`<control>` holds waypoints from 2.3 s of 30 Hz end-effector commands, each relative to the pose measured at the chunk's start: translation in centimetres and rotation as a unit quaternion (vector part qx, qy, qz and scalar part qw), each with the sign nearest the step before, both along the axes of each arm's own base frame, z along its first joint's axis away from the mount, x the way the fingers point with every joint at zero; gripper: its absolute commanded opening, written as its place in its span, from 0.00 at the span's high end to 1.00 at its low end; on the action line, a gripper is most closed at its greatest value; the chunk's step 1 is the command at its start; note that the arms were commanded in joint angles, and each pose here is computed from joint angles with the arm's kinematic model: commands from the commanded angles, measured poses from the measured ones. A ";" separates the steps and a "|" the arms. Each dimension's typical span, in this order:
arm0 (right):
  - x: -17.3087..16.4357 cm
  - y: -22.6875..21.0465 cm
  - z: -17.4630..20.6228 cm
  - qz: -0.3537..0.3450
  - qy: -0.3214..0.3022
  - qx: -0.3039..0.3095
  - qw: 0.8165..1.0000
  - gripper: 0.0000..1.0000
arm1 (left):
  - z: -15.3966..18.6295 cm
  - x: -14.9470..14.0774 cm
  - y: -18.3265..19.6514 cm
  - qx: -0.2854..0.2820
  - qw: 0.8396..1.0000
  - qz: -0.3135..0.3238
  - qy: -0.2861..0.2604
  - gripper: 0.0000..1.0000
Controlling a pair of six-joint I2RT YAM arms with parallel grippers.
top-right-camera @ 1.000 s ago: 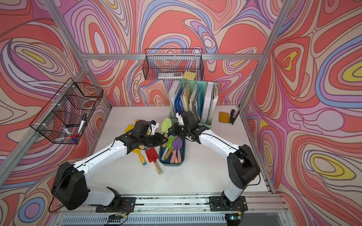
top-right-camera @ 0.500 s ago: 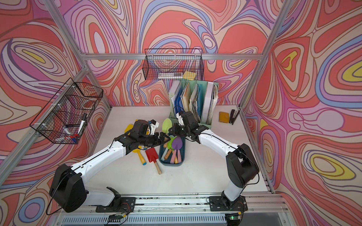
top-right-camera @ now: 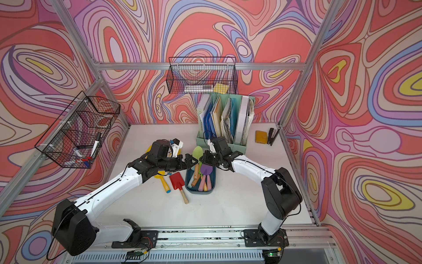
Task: Put the shovel into the storage box
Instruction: Place the shovel in the storage box.
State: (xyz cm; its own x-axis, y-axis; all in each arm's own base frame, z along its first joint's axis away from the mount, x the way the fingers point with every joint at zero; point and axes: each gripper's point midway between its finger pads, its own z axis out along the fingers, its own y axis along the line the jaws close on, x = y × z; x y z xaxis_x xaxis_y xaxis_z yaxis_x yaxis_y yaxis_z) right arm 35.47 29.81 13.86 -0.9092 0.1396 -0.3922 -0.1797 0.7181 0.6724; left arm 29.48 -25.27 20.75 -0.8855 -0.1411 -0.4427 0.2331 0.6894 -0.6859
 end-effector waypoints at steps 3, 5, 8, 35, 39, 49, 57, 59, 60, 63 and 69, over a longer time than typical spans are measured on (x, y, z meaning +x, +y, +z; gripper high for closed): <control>-0.3 -0.3 0.0 -0.008 -0.009 0.014 1.000 1.00 | 0.9 -0.1 0.1 0.006 1.000 -0.003 -0.016 0.06; -0.5 -0.5 -0.7 -0.010 -0.002 0.012 1.000 1.00 | 0.8 -0.2 0.2 0.007 1.000 -0.003 -0.015 0.06; -0.7 -0.6 -1.7 -0.013 0.005 0.009 1.000 1.00 | 0.7 -0.2 0.3 0.009 1.000 -0.003 -0.016 0.06; -0.5 -1.9 -7.0 -0.044 0.045 -0.043 0.997 1.00 | 0.3 -0.4 0.8 0.026 1.000 -0.001 -0.016 0.06; -0.4 -1.9 -7.1 -0.044 0.047 -0.049 0.997 1.00 | 0.2 -0.5 0.9 0.028 0.999 -0.001 -0.016 0.06; -0.5 -2.1 -7.2 -0.043 0.049 -0.059 0.996 0.81 | -0.1 -0.8 0.8 0.028 1.000 -0.002 -0.003 0.06; -0.4 -2.2 -6.9 -0.043 0.052 -0.064 0.996 0.71 | -1.4 -2.6 1.4 0.046 0.998 -0.004 0.041 0.07; -0.4 -2.3 -6.9 -0.044 0.054 -0.068 0.995 0.69 | -1.8 -3.5 1.7 0.055 0.997 -0.006 0.054 0.08; -0.4 -2.3 -7.0 -0.045 0.055 -0.070 0.995 0.67 | -2.0 -3.9 1.8 0.058 0.996 -0.006 0.061 0.08; -0.4 -2.6 -6.7 -0.048 0.056 -0.076 0.994 0.65 | -2.8 -5.5 2.5 0.069 0.994 -0.002 0.083 0.08; -0.5 -2.9 -6.2 -0.054 0.058 -0.085 0.993 0.63 | -4.6 -7.8 4.4 0.087 0.989 0.022 0.120 0.08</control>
State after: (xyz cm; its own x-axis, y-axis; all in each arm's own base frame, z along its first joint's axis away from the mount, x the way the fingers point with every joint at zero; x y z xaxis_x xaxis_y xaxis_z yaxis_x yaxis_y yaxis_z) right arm 34.71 27.31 7.03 -0.9376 0.1784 -0.2986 -0.0271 0.8183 0.5742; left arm 23.25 -22.30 17.79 -0.9455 -0.1008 -0.3097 0.1216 0.7731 -0.6226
